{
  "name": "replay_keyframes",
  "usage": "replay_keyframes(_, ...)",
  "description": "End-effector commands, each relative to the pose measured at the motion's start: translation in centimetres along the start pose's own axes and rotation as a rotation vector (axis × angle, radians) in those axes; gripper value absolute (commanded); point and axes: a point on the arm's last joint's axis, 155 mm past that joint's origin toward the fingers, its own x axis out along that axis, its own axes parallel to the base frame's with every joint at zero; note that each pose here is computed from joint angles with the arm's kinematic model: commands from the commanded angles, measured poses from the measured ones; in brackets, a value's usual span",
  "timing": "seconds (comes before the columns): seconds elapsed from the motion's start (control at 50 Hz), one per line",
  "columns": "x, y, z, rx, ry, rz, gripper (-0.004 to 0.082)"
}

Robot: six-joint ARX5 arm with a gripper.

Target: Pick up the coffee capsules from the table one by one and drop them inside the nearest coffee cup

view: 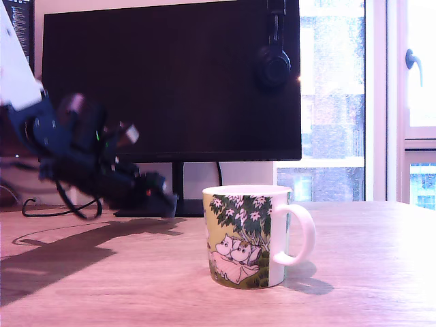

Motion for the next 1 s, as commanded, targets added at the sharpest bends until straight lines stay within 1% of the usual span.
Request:
replay_keyframes(0.0, -1.1, -0.8, 0.9, 0.022, -0.019, -0.011, 0.018)
replay_keyframes(0.2, -3.8, -2.0, 1.0, 0.037, -0.027, -0.012, 0.018)
replay_keyframes(0.4, -7.3, -3.8, 2.4, 0.062, -0.088, -0.012, 0.018)
replay_keyframes(0.46, -8.4, -4.2, 2.6, 0.063, -0.099, -0.011, 0.018)
replay_keyframes(0.48, -8.6, -4.4, 2.7, 0.05, -0.103, -0.012, 0.018)
replay_keyframes(0.58, -9.8, -5.2, 2.6, 0.046, -0.114, -0.019, 0.018)
replay_keyframes(0.76, -11.1, -7.1, 1.6, 0.036, -0.109, -0.042, 0.018)
replay_keyframes(0.86, -12.0, -8.4, 1.2, 0.049, -0.121, -0.051, 0.018)
replay_keyframes(0.94, -12.7, -9.3, 1.0, 0.05, -0.127, -0.059, 0.018)
replay_keyframes(0.96, -12.9, -9.5, 0.9, 0.036, -0.127, -0.062, 0.018)
replay_keyframes(0.98, -13.1, -9.8, 0.9, 0.034, -0.129, -0.067, 0.018)
